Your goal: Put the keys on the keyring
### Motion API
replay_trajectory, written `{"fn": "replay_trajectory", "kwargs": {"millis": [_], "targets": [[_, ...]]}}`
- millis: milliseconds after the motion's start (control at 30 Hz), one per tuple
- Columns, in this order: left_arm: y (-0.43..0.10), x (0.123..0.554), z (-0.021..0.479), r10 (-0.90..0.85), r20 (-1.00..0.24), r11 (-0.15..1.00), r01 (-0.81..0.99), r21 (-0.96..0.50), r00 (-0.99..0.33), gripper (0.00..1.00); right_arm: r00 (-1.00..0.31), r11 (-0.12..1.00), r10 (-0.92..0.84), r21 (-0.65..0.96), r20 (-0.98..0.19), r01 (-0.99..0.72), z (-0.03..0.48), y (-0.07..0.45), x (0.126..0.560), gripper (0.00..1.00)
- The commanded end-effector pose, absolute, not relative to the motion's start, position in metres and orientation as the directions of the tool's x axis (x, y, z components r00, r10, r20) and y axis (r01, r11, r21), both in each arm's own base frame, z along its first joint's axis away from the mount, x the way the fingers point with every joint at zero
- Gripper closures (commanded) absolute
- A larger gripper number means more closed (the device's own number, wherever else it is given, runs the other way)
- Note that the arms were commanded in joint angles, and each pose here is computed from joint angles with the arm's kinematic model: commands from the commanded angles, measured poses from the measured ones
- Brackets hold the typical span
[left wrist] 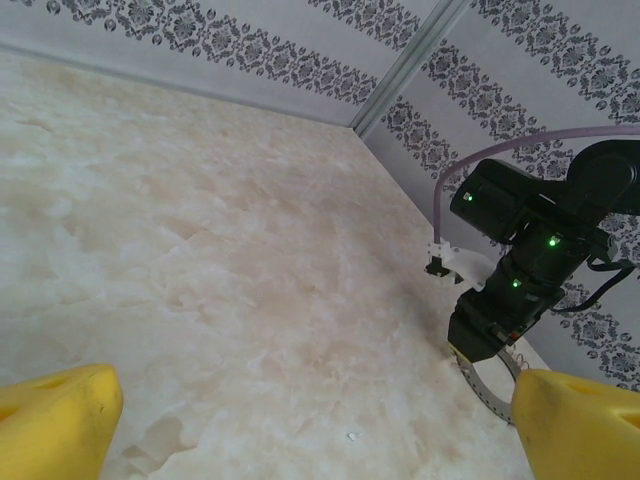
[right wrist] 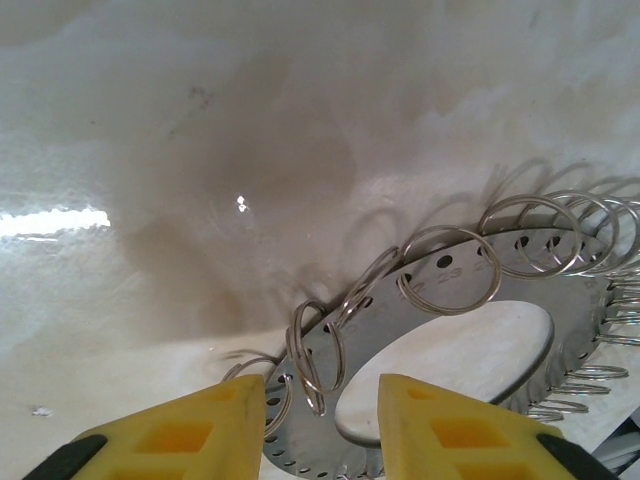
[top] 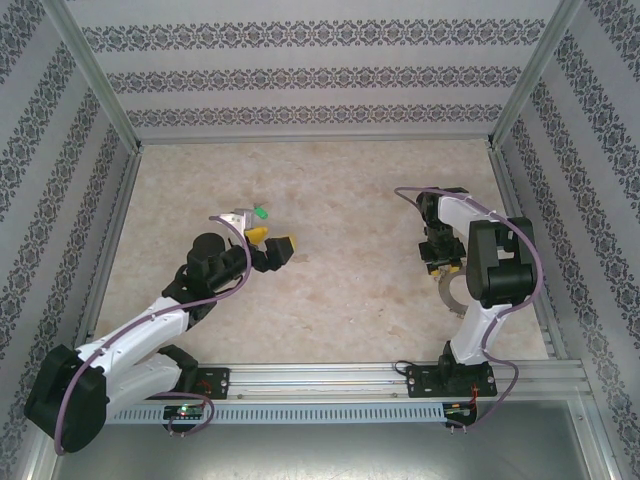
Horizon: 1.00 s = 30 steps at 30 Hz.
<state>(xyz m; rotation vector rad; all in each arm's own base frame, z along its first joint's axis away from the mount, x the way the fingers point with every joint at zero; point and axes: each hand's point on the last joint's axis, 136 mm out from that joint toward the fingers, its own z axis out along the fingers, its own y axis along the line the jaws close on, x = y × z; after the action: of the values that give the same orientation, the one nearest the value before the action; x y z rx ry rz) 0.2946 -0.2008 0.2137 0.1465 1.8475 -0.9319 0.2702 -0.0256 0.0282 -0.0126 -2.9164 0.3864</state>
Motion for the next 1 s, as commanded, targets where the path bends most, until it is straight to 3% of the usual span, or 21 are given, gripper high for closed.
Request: {"fn": "replay_trajectory", "kwargs": {"millis": [0,233,700,967], "targets": [[-0.197,0.295,0.223,-0.314,-0.841,0.689,0.504,-0.522,-0.441,0.0,-0.973,0.959,0.038,-0.282,0.227,-0.028,0.028,-0.034,0.267,0.66],[-0.195,0.294,0.226,-0.313,-0.845,0.693,0.504,-0.516,-0.434,0.0,-0.968,0.961,0.04,-0.274,0.248,-0.031,0.02,-0.032,0.266,0.7],[-0.193,0.294,0.226,-0.314,-0.846,0.698,0.499,-0.514,-0.431,0.0,-0.968,0.953,0.044,-0.3,0.248,-0.034,0.019,-0.037,0.268,0.94],[-0.189,0.294,0.225,-0.306,-0.848,0.714,0.485,-0.504,-0.432,0.0,-0.993,0.962,0.018,-0.271,0.117,-0.015,0.049,-0.02,0.283,1.0]]}}
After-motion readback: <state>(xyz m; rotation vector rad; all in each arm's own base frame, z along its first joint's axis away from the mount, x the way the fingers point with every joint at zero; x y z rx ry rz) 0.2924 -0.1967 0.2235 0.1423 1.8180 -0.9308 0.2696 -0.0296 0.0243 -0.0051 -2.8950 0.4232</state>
